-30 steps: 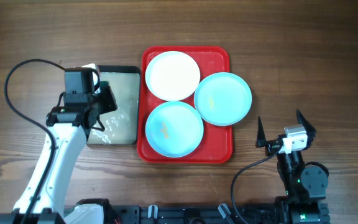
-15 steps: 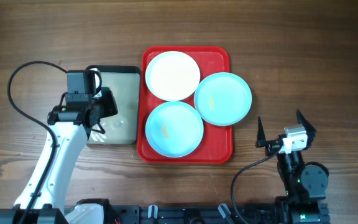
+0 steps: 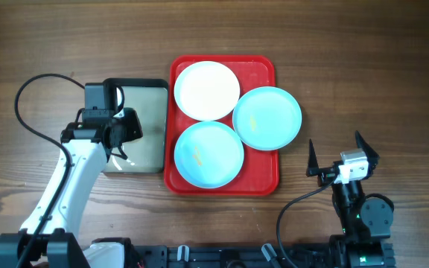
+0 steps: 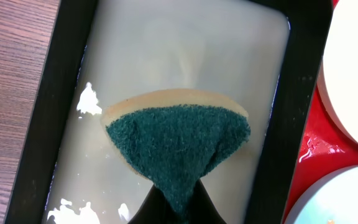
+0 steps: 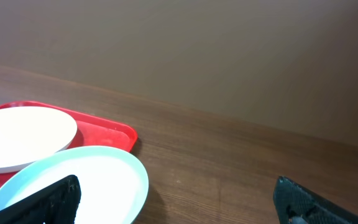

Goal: Clean dirty plates on tray and stack at the side
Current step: 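Lift the sponge with the left gripper and hold it above the basin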

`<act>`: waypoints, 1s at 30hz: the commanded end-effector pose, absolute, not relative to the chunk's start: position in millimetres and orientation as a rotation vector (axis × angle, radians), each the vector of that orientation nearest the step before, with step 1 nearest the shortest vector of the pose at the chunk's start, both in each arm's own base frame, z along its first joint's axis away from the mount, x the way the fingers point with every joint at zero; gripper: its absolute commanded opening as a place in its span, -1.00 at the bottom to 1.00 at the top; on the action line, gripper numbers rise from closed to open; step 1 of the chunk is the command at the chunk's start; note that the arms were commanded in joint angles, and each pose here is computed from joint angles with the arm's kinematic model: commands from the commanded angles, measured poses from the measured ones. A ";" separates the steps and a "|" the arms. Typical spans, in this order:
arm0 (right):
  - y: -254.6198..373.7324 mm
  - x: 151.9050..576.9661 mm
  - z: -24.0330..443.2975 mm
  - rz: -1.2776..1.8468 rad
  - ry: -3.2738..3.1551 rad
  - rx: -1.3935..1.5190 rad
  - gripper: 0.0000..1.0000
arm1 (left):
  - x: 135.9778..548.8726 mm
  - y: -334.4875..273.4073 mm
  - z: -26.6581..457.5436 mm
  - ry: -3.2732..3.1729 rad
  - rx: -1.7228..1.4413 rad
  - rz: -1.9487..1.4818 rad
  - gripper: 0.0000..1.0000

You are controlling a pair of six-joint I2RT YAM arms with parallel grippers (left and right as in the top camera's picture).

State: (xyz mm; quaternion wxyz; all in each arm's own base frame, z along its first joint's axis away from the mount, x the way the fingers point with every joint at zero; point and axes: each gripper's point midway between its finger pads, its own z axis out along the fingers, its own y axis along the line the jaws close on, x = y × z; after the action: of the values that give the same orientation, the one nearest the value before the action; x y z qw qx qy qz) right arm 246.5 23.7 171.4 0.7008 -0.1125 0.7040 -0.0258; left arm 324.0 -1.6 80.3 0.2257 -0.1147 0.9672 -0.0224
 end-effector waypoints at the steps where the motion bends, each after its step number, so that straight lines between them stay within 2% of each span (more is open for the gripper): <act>1: 23.2 246.4 172.8 -0.070 1.560 -0.255 0.99 | 332.4 -3.1 84.2 2.649 -0.291 -0.060 -0.92; 30: 23.3 246.4 172.8 -0.070 1.560 -0.255 0.99 | 333.7 -7.6 85.0 2.645 -0.287 -0.096 -0.92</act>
State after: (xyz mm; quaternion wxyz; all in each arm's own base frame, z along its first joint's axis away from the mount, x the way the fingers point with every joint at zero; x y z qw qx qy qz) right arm 246.5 23.7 171.4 0.7008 -0.1125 0.7040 -0.0258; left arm 327.4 -3.1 80.0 0.2298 -0.1136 0.9662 -0.0271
